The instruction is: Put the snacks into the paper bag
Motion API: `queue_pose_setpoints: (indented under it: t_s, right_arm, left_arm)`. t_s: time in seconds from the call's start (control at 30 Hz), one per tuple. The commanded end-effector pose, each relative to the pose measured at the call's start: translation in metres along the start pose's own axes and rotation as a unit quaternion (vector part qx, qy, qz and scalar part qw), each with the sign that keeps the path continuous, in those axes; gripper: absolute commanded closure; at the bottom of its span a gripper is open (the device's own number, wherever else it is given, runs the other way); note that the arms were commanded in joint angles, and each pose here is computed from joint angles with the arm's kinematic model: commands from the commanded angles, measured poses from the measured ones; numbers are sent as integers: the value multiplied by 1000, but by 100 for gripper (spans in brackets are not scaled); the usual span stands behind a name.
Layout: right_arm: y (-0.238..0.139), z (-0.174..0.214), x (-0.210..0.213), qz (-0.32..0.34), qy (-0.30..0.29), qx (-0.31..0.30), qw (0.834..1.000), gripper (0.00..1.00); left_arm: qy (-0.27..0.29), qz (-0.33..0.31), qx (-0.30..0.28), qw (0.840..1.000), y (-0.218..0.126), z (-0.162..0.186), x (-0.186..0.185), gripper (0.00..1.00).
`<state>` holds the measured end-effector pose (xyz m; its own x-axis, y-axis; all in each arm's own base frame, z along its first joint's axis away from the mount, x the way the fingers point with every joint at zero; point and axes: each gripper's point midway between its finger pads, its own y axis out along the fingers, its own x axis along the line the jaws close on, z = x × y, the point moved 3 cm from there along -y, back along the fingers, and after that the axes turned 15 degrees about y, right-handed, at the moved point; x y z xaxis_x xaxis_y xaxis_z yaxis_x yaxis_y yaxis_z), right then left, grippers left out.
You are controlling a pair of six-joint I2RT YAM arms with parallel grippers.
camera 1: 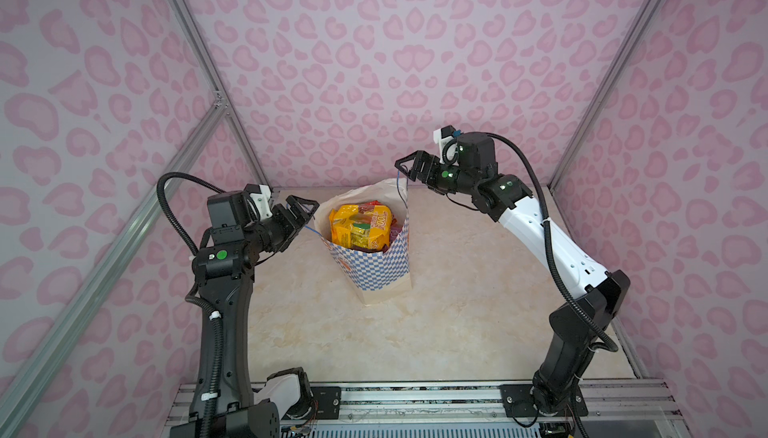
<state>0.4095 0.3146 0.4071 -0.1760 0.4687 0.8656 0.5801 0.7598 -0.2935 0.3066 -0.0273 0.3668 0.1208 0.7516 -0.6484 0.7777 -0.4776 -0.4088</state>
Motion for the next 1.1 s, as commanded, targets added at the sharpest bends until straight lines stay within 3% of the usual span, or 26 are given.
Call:
queue_pose_setpoints:
  t_s: [0.0, 0.5, 0.77, 1.07]
  right_arm:
    - [9, 4, 10, -19, -17, 10, 1000, 1]
    - [48, 12, 5, -27, 40, 33, 998, 1]
    - [61, 23, 37, -105, 43, 65, 991, 1]
    - [20, 9, 87, -176, 1, 56, 983, 1]
  left_arm:
    - [25, 51, -38, 998, 1, -21, -18, 3]
    - [17, 130, -73, 989, 13, -48, -33, 3]
    - [16, 155, -73, 985, 15, -51, -41, 3]
    - [55, 223, -76, 970, 5, -65, -92, 3]
